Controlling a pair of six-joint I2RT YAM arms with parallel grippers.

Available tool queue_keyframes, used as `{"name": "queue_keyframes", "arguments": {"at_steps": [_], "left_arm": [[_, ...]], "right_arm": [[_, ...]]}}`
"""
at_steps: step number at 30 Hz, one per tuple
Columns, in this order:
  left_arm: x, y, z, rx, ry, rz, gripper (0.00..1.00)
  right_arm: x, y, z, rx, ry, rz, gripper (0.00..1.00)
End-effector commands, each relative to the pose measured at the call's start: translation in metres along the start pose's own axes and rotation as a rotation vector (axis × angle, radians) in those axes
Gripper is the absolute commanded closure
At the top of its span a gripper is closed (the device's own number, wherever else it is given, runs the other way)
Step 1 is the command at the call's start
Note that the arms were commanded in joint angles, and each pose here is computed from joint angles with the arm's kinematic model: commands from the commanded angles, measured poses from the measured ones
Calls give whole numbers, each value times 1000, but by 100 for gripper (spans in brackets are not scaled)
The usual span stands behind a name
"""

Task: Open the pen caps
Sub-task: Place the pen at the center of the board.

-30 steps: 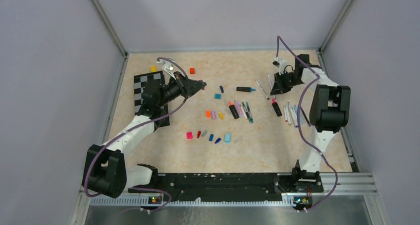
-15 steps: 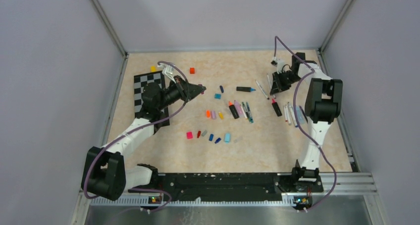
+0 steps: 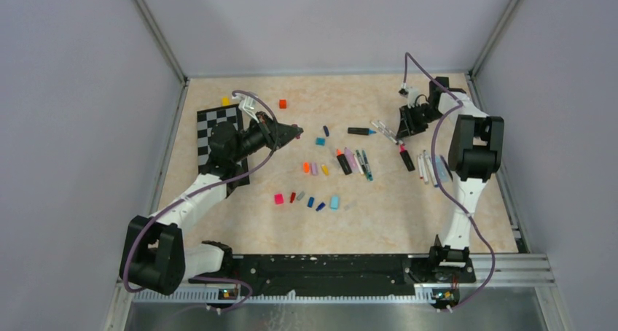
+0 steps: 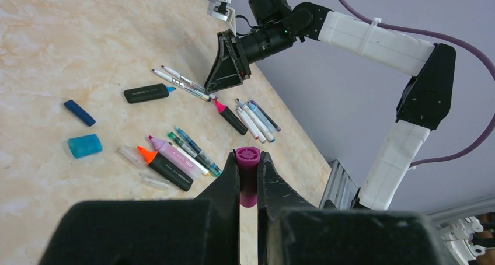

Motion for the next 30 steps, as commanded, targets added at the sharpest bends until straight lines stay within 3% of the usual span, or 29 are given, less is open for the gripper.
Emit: {"name": "queue_keyframes", "arguments": {"at_steps": [1,10,30], "left_arm": [[1,-7,-1,-34,-2,38,100],[-3,-3,3,26,38,41,100],[-36,6,21,7,133,-23,100]], "right_arm": [[12,0,-16,25,-36,23,71],[23,6,-23,42,-74,29,69],[50,24,-32,114,-141,50,68]]}}
Point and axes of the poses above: each gripper's point midway between its finger pads, its own x axis back along the fingers, its own y axis along the line the jaws close on, z = x × y, the point moved 9 cm from there along x, back along the fingers, and after that the axes turned 12 degrees about x, right-handed, at the moved point
